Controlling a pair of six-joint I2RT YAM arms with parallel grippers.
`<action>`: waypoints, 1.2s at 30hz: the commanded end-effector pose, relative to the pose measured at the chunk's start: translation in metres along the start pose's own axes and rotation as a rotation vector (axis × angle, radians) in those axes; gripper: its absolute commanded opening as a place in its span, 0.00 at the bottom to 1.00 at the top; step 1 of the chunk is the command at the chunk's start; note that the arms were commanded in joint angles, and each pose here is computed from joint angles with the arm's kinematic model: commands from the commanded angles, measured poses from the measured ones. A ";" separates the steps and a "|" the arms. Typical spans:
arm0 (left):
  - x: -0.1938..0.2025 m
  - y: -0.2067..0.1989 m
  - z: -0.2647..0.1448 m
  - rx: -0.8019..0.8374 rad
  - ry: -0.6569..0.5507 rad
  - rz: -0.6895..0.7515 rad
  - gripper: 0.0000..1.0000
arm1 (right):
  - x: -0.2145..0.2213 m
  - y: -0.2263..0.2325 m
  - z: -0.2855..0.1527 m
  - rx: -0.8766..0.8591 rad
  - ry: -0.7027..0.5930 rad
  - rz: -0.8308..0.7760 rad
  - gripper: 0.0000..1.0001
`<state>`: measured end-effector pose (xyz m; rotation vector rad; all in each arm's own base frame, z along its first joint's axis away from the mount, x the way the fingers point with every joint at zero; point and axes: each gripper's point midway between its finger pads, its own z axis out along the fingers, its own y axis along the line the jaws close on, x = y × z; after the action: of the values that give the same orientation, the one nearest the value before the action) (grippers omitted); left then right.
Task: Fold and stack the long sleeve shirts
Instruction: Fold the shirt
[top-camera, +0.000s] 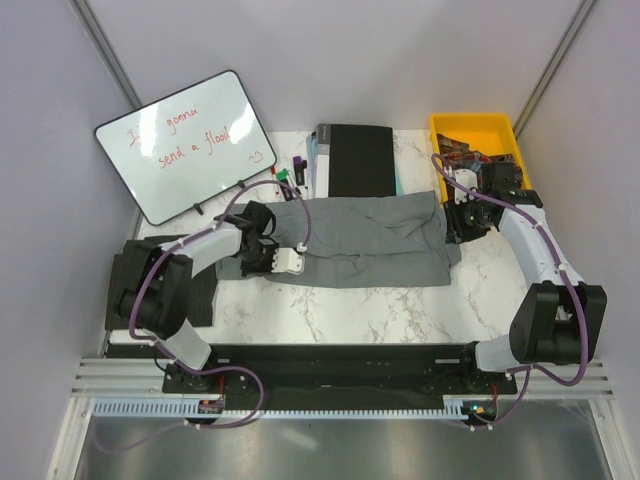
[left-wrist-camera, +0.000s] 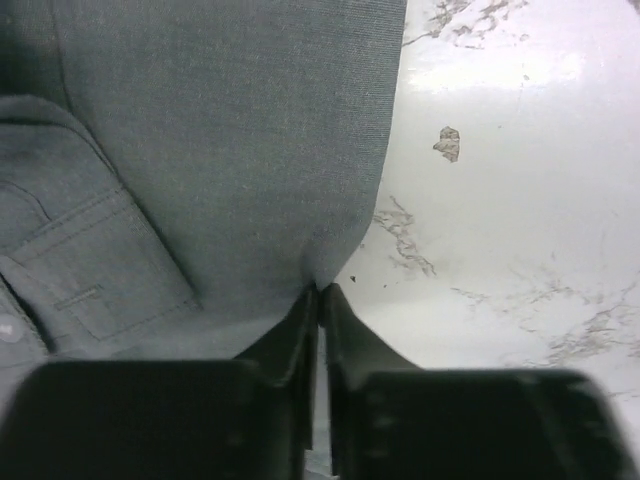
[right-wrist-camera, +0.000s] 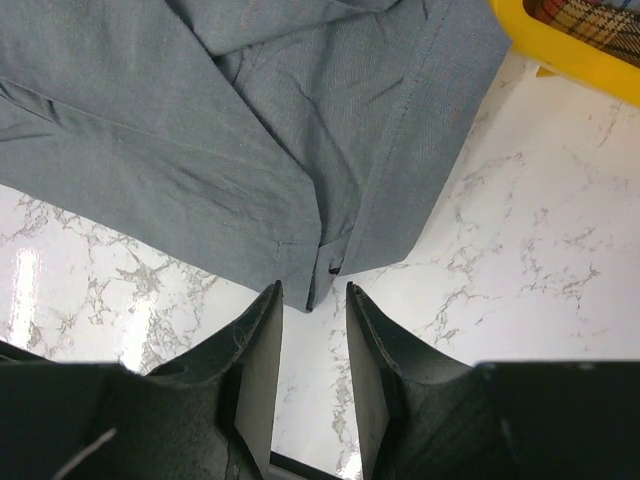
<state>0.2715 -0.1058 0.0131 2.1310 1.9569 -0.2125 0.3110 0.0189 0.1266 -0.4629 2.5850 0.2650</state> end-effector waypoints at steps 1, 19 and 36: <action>-0.005 -0.024 0.013 0.063 0.067 0.102 0.02 | -0.014 0.003 -0.014 -0.002 -0.044 -0.026 0.39; -0.204 -0.098 -0.082 0.325 -0.383 -0.063 0.56 | -0.030 -0.040 -0.021 0.085 -0.070 -0.012 0.41; -0.208 0.094 -0.094 0.183 -0.611 -0.533 0.60 | -0.147 -0.017 0.014 -0.031 -0.252 -0.258 0.50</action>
<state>0.3507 -0.2740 0.1601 1.4410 2.0460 -0.8388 0.3931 0.0046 0.1421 -0.5064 2.4720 0.2439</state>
